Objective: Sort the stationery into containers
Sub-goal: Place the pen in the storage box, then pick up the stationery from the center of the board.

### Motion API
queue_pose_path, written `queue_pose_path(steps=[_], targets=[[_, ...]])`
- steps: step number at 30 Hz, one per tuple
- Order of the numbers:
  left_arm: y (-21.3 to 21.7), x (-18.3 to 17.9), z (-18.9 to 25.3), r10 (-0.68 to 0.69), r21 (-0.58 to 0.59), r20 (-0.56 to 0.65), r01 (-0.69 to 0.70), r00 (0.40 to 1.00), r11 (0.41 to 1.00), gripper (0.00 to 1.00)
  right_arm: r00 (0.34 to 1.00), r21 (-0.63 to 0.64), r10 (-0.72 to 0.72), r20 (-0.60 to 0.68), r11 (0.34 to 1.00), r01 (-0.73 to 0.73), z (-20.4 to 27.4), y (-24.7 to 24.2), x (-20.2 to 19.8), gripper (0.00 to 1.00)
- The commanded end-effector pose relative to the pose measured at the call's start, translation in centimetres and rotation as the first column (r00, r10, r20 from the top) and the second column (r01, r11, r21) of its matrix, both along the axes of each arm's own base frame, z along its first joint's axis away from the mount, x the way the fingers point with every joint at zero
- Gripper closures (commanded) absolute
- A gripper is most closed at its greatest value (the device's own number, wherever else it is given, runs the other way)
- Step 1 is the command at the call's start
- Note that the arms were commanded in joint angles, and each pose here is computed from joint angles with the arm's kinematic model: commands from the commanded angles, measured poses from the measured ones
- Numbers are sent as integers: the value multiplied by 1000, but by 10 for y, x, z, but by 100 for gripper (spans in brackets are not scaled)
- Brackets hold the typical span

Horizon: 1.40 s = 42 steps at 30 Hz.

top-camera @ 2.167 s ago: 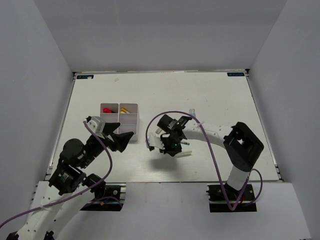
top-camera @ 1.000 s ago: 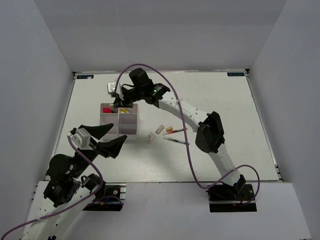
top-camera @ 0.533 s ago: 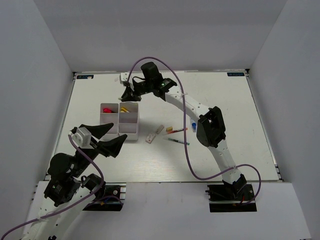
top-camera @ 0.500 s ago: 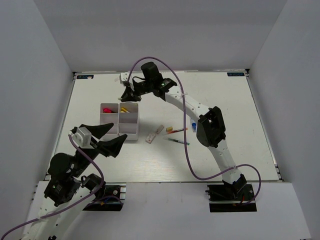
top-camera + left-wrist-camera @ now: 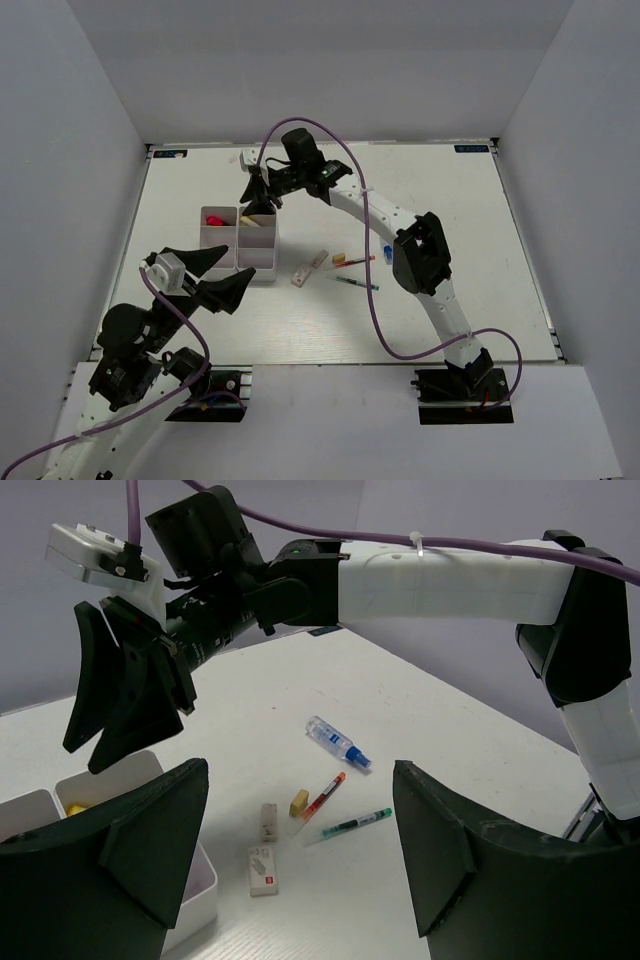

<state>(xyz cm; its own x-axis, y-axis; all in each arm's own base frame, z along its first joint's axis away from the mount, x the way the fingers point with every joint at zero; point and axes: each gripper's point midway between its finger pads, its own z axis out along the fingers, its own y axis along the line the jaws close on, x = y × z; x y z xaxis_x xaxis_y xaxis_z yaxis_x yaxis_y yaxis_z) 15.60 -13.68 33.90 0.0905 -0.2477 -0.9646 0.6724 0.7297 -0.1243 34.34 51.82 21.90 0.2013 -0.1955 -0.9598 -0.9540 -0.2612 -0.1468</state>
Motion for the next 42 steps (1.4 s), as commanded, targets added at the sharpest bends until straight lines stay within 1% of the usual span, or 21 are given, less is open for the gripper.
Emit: queue_pose_path(steps=[1,3,9,12,15,16,17,19,20,21,22,23,25,26,28,30,31,32,35,36,42], targets=[[-3,5,-5,-2,19,-9,2,1000,1000,16,1000,21,21,-16,1000,-21,1,1,-3,55],[-3,5,-5,-2,19,-9,2,1000,1000,16,1000,27,19,-14,999,-18,5,0,-2,52],[-16,14,-14,-39,45,-56,42,998,998,14,1000,32,-4,-5,999,4,39,-16,-7,55],[-36,28,-39,-87,95,-163,103,983,990,14,988,4,-153,18,988,153,65,-46,7,68],[-55,37,-48,-145,113,-251,177,957,978,18,960,-61,-279,-26,959,277,45,-97,6,87],[-63,38,-55,-173,116,-292,214,941,970,22,920,-49,-392,15,919,392,61,-120,20,100],[-72,49,-74,-175,140,-367,240,914,961,24,896,-101,-443,-22,893,438,34,-138,21,100],[-82,58,-84,-161,152,-441,250,883,956,26,819,-99,-573,1,815,570,41,-181,21,100],[-91,69,-97,-141,177,-499,260,855,949,29,762,-195,-644,-73,758,622,8,-202,16,100],[-96,71,-106,-137,190,-535,277,834,942,29,722,-160,-690,-46,719,677,30,-224,15,100],[-98,73,-116,-122,204,-572,285,811,936,30,700,-204,-710,-70,697,687,22,-235,7,100],[-106,74,-119,-121,217,-587,300,801,929,30,675,-248,-731,-94,674,695,8,-247,2,83],[-120,79,-140,-79,258,-656,322,751,911,30,628,-272,-767,-129,636,722,10,-273,-10,32],[-120,85,-148,-44,280,-676,312,736,908,30,620,-270,-773,-133,630,728,10,-283,-18,26],[-130,84,-182,44,364,-729,333,683,870,27,624,-282,-761,-178,647,708,2,-292,-37,23],[-140,89,-189,118,434,-721,312,683,845,24,622,-265,-756,-203,654,708,7,-300,-49,32],[-142,91,-196,159,463,-724,302,671,834,24,619,-222,-760,-197,650,727,22,-307,-54,41],[-143,94,-209,215,509,-726,301,653,807,24,626,-203,-751,-207,660,724,26,-307,-58,66],[-142,106,-218,336,600,-684,238,648,763,23,630,-170,-742,-231,668,725,29,-313,-70,95],[-136,115,-222,395,636,-657,192,642,747,23,634,-169,-736,-236,674,720,29,-314,-72,98],[-130,130,-243,520,728,-595,136,612,672,21,633,-128,-742,-223,666,735,37,-326,-80,97]])
